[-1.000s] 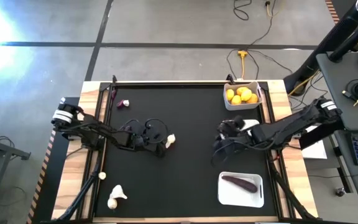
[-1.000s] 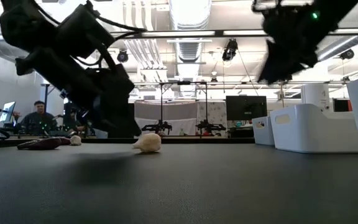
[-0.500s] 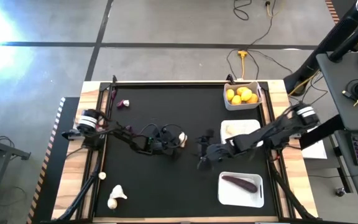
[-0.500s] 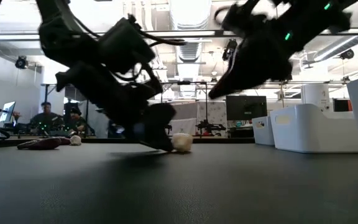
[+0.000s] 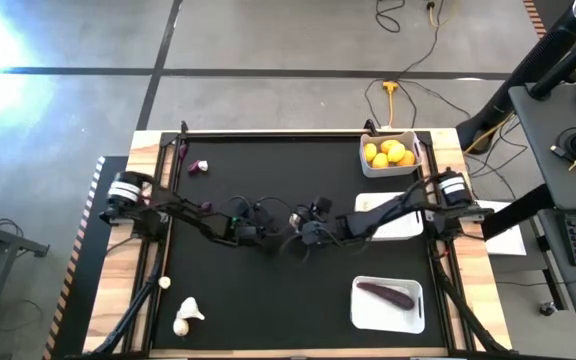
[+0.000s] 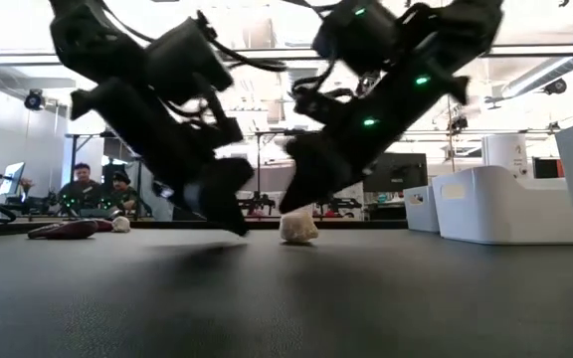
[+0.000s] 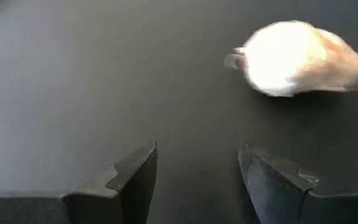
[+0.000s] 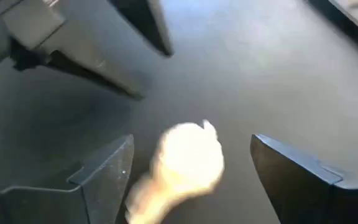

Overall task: Sort produce into baskets
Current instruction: Put the garlic into the top white bin

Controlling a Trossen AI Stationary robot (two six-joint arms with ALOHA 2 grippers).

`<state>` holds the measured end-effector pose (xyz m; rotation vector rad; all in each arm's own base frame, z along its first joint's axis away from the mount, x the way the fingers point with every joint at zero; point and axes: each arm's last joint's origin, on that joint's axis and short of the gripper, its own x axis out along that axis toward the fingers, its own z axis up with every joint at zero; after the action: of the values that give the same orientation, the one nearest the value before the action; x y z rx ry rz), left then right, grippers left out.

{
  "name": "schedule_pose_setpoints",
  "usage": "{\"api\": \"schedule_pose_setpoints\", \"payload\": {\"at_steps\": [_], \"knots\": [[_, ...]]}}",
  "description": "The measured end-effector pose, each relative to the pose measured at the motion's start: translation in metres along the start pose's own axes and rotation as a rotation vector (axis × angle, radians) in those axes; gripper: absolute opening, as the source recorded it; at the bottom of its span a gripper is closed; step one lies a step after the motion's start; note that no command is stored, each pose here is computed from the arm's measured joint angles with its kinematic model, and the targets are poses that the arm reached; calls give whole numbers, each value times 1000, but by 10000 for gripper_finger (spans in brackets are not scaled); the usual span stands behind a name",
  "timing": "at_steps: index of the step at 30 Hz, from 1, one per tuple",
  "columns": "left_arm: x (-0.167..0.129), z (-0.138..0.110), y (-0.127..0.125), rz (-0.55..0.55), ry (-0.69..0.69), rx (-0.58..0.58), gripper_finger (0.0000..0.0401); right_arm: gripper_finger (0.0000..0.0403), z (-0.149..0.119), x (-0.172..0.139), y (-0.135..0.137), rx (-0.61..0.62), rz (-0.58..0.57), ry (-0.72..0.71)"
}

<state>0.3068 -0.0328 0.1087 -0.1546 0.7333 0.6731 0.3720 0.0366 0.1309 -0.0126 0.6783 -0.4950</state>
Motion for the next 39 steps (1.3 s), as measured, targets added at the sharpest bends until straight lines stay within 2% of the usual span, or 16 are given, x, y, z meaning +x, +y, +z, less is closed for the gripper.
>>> {"api": "schedule_pose_setpoints", "payload": {"at_steps": [3,6,11,16,24,27,31,36,39], "knots": [[-16,-5,14,12,-19,-62,210,332,4,15,2,40,33,30],[-28,-16,29,7,-19,-119,210,334,4,29,1,95,0,98],[-42,-34,47,1,-19,-184,210,308,12,42,3,124,-45,183],[-44,-42,55,-8,-61,-211,210,251,14,45,8,118,-45,187],[-44,-40,53,-16,-77,-191,210,120,14,32,12,71,-28,208],[-45,-35,51,-21,-86,-162,210,95,24,12,15,18,27,208],[-45,-28,47,-29,-100,-131,210,101,41,-38,16,-25,32,193],[-44,-19,43,-12,-130,-98,210,124,36,-119,8,-18,-168,188],[-44,-13,41,10,-150,-87,210,122,19,-159,-4,64,-267,203]]}}
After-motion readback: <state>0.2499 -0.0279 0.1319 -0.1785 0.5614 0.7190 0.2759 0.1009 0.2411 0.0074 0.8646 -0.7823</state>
